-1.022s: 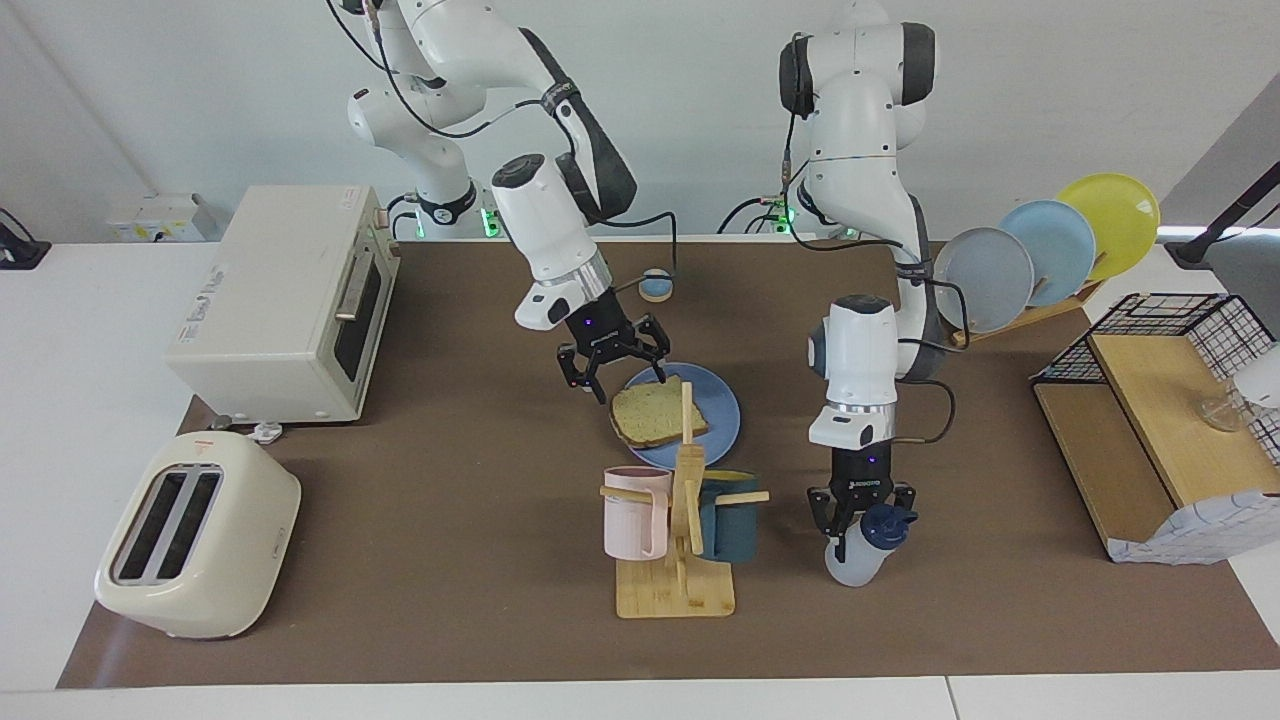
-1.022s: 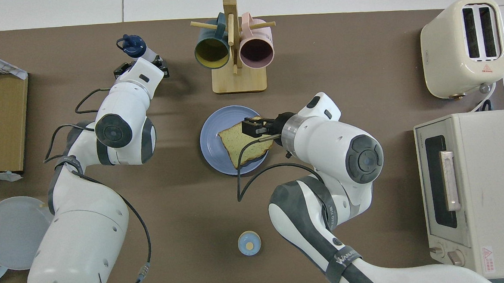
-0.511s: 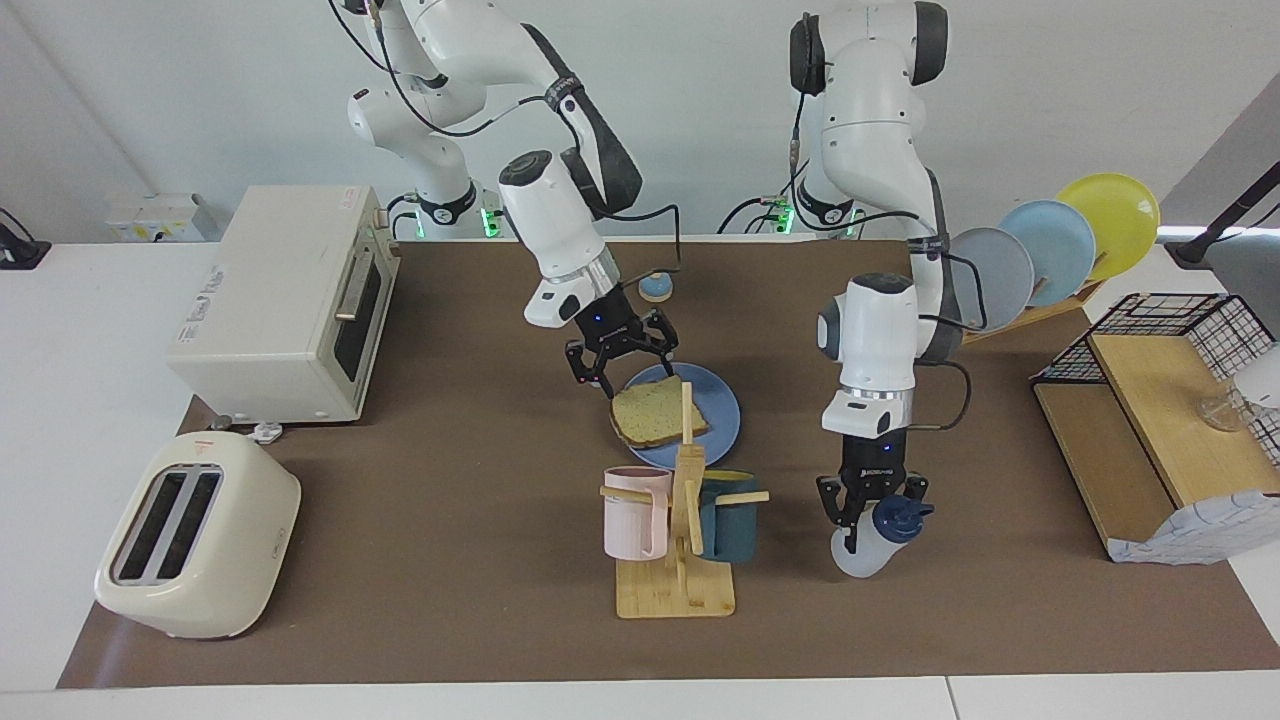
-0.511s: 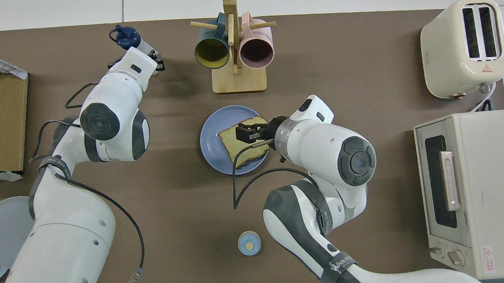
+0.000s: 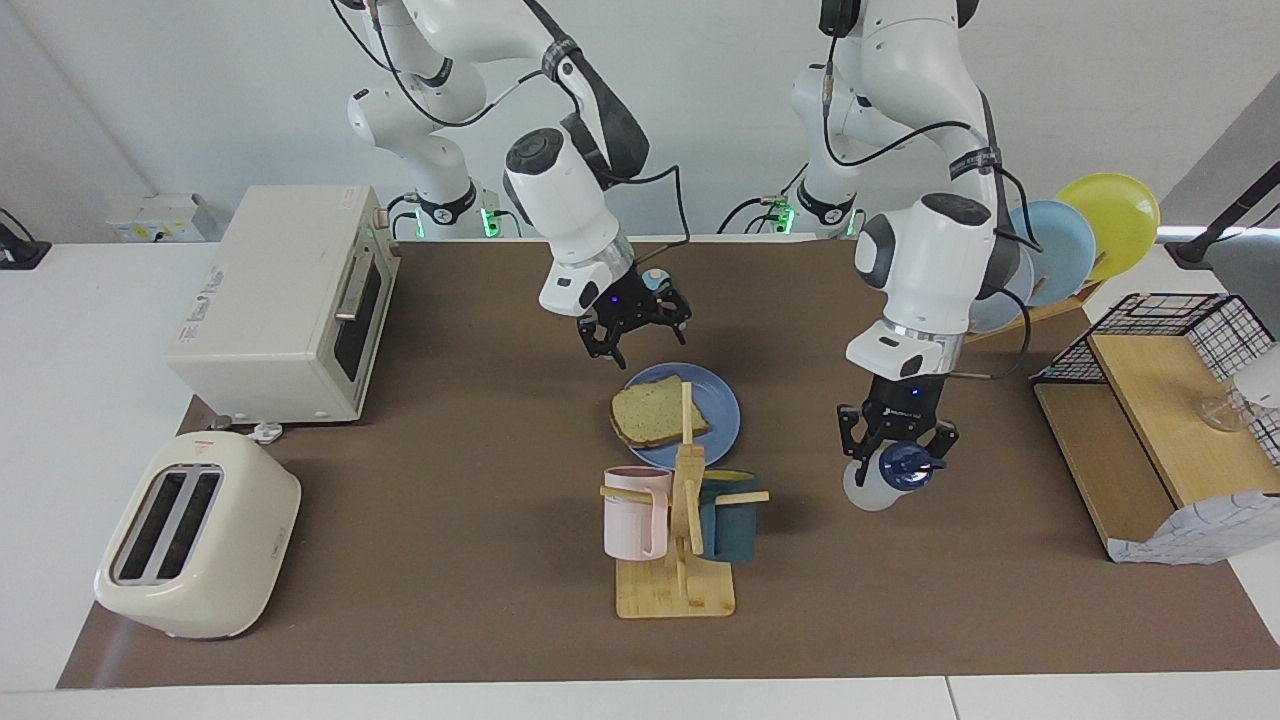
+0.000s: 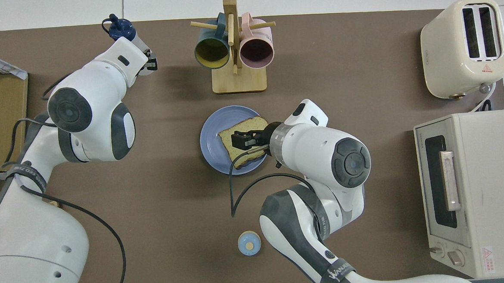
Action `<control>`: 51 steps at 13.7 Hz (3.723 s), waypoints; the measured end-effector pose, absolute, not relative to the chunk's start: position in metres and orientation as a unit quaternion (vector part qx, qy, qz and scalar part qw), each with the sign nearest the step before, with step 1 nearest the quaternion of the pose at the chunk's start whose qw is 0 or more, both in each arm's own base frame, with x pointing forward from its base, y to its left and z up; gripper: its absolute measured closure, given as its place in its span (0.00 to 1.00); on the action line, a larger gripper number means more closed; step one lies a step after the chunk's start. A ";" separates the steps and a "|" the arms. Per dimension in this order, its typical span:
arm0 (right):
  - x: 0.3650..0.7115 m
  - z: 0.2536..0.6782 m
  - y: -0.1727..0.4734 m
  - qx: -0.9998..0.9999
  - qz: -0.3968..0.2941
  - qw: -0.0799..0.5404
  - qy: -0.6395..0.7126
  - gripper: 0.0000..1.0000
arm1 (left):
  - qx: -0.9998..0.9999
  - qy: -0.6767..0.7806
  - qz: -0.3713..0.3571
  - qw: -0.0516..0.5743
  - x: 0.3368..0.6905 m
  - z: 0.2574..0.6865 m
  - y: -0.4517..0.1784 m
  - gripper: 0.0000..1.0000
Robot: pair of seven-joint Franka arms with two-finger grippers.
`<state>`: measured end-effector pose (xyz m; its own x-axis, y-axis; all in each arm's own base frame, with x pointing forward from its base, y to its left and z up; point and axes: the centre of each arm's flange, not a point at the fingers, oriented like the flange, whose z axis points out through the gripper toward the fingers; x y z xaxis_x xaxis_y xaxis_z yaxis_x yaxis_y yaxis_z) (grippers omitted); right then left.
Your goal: Put bread on plate and add seasoning
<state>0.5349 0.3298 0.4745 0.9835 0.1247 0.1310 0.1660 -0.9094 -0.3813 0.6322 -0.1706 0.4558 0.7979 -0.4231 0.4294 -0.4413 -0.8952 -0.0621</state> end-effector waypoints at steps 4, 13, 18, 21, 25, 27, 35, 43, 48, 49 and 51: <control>0.553 0.536 0.302 -0.964 -0.002 0.263 -0.025 0.00 | 0.911 -0.387 0.134 0.043 0.596 0.490 -0.160 0.54; 0.545 0.593 0.325 -0.934 0.052 0.334 0.112 0.00 | 0.797 -0.596 0.028 0.088 0.516 0.519 -0.198 0.54; 0.539 0.604 0.337 -0.924 0.058 0.347 0.148 0.22 | 0.759 -0.646 0.007 0.085 0.477 0.509 -0.245 0.54; 0.527 0.606 0.356 -0.926 0.065 0.346 0.136 0.41 | 0.746 -0.660 0.008 0.088 0.467 0.510 -0.250 0.54; 0.523 0.606 0.366 -0.924 0.051 0.354 0.135 0.49 | 0.739 -0.667 0.012 0.089 0.461 0.513 -0.255 0.54; 0.521 0.603 0.370 -0.924 0.048 0.355 0.135 0.60 | 0.736 -0.671 0.013 0.089 0.460 0.514 -0.254 0.54; 0.519 0.591 0.366 -0.923 0.041 0.354 0.143 0.62 | 0.734 -0.673 0.022 0.088 0.461 0.511 -0.252 0.54; 0.509 0.590 0.376 -0.924 0.040 0.355 0.136 0.66 | 0.734 -0.673 0.027 0.086 0.462 0.511 -0.252 0.54; 0.510 0.586 0.376 -0.923 0.033 0.357 0.141 0.70 | 0.734 -0.673 0.030 0.085 0.463 0.512 -0.252 0.54; 0.510 0.587 0.375 -0.923 0.032 0.357 0.141 0.70 | 0.734 -0.673 0.030 0.085 0.463 0.512 -0.252 0.54; 0.510 0.588 0.375 -0.922 0.031 0.358 0.141 0.70 | 0.735 -0.673 0.031 0.085 0.463 0.512 -0.252 0.54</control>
